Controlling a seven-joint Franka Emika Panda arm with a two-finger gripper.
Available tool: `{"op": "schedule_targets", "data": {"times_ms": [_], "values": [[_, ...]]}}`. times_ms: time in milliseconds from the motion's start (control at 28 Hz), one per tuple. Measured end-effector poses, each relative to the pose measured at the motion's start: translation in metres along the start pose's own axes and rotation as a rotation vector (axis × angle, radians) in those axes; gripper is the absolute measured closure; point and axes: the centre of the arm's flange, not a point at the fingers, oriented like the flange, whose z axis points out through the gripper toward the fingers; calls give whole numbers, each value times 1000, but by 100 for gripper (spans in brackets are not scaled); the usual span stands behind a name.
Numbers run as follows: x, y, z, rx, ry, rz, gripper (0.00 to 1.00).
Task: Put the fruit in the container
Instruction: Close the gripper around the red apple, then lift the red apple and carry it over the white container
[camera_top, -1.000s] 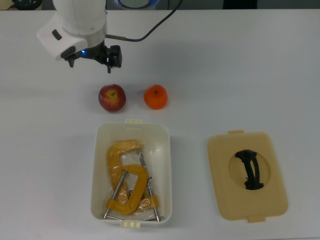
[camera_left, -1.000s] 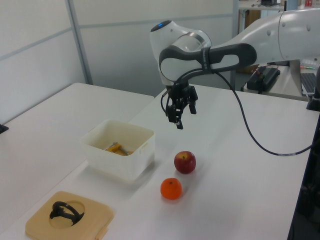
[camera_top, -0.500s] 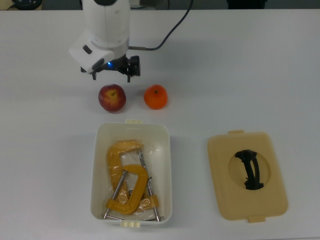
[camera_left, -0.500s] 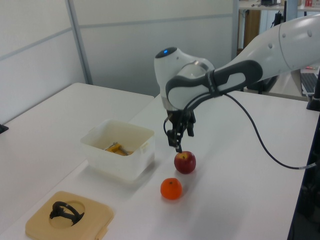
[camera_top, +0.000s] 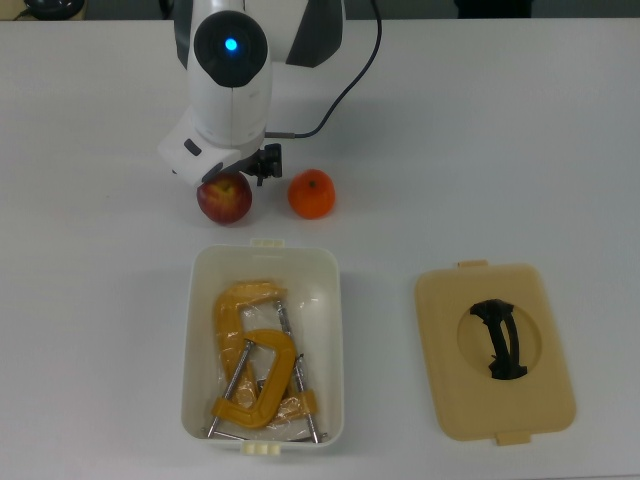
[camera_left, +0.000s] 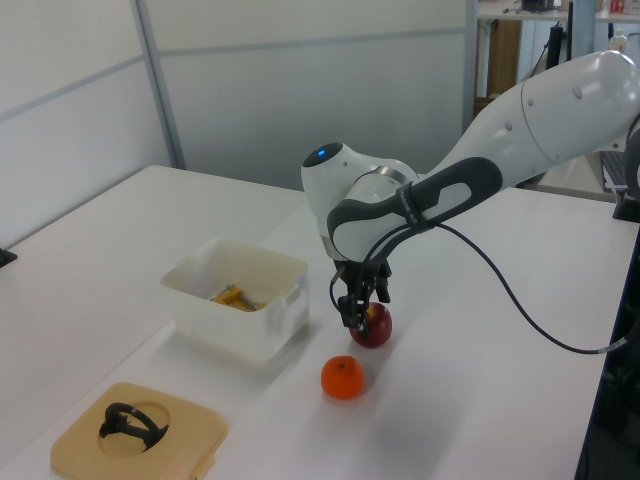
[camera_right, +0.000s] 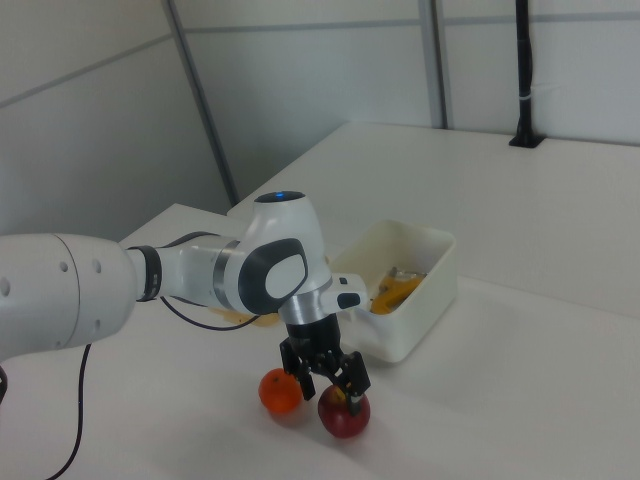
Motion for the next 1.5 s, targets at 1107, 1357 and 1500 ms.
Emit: {"op": "schedule_targets", "data": {"times_ms": [1107, 1357, 1500], "values": [[15, 16, -106, 35, 88, 32, 11], [21, 24, -164, 88, 232, 66, 11], [38, 24, -171, 100, 364, 103, 11]]}}
